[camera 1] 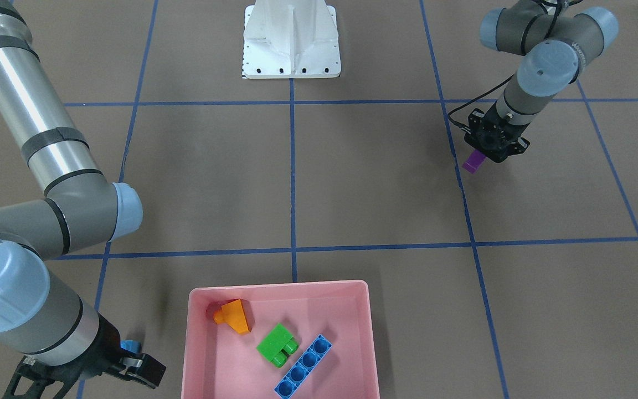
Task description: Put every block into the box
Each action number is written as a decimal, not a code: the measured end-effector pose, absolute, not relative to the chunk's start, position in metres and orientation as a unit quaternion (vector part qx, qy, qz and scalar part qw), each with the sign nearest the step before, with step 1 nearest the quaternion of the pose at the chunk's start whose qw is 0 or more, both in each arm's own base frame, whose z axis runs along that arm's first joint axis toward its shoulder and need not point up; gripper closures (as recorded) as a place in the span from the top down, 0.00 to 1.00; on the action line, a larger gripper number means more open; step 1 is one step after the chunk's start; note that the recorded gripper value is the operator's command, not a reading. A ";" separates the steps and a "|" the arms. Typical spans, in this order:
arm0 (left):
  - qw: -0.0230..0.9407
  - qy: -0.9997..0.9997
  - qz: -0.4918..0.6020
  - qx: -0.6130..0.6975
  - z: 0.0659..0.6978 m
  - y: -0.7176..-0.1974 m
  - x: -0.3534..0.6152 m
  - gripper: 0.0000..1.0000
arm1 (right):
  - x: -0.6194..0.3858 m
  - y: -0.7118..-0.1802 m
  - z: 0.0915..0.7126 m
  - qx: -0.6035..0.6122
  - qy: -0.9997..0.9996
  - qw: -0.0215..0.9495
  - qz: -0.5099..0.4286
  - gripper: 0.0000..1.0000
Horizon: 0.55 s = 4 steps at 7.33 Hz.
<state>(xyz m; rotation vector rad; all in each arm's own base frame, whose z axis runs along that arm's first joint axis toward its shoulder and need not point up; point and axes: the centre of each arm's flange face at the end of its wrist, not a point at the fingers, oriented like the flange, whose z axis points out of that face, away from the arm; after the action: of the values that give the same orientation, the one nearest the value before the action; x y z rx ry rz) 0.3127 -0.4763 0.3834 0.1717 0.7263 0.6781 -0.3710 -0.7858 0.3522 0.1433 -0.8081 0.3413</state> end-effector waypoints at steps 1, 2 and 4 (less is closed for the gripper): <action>0.883 0.354 0.295 0.089 0.336 -0.509 0.303 0.00 | -0.383 -0.775 0.373 0.065 -0.381 0.909 0.158 1.00; 0.890 0.359 0.266 0.095 0.293 -0.541 0.301 0.00 | -0.399 -0.764 0.390 0.064 -0.370 0.914 0.152 0.96; 0.899 0.370 0.211 0.102 0.216 -0.601 0.314 0.00 | -0.416 -0.749 0.415 0.068 -0.351 0.922 0.147 0.01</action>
<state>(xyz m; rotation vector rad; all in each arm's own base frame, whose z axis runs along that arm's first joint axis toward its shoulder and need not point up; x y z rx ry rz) 0.3145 -0.6007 0.2160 0.2107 0.7665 0.4359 -0.4165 -0.7495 0.4149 0.1403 -0.7212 0.3018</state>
